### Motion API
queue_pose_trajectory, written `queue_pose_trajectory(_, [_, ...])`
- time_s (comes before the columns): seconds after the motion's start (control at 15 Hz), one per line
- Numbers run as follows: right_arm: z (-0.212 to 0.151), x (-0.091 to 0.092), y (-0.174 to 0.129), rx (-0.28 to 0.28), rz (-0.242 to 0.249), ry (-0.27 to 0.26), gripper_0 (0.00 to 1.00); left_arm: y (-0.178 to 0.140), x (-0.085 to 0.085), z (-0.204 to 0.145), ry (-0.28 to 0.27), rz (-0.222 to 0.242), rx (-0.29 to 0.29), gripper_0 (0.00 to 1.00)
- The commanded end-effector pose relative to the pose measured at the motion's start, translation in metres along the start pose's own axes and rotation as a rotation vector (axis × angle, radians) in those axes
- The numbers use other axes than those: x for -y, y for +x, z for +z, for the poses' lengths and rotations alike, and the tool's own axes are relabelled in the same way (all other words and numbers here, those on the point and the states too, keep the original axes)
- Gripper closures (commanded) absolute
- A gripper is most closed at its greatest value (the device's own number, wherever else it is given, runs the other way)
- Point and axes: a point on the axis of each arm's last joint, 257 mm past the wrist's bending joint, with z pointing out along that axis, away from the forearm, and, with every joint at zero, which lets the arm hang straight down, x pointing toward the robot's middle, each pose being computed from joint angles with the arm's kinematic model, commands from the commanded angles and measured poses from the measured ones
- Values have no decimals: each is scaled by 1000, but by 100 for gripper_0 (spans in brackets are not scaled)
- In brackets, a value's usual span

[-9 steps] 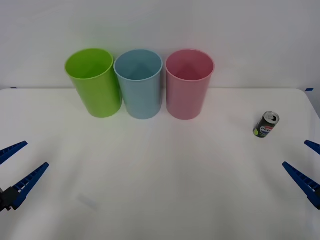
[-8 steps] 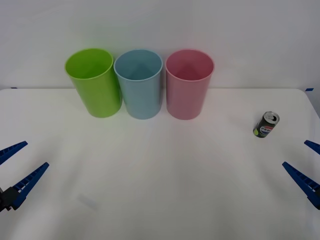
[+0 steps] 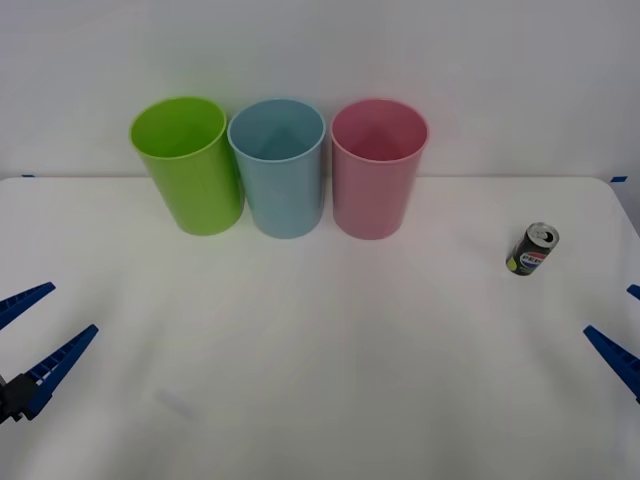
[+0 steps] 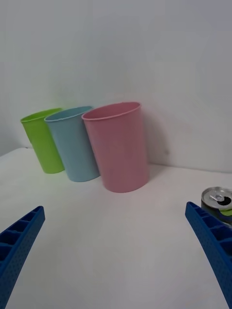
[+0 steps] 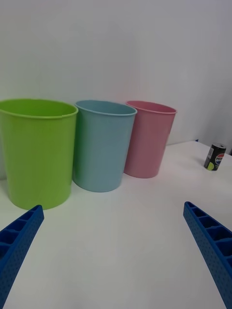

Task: Grasp the object on the table and drop it into the matching bin: aluminum can to the light blue bin, PET bottle to the pink bin.

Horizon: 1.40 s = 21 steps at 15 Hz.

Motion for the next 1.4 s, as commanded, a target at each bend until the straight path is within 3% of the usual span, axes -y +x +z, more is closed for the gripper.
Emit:
queue_pose_trajectory(0.07, [-8,10,13,-15,8,34,0,0,0,0,0,0,0,0])
queue_pose_trajectory(0.27, [-14,27,32,-32,-80,77,0,0,0,0,0,0,0,0])
queue_pose_trajectory(0.53, [-13,39,54,-53,-145,108,0,0,0,0,0,0,0,0])
queue_pose_trajectory(0.87, [-1,49,83,-76,-93,136,0,0,0,0,0,0,0,0])
queue_pose_trajectory(1.4, [41,90,106,-99,-68,326,0,0,0,0,0,0,0,0])
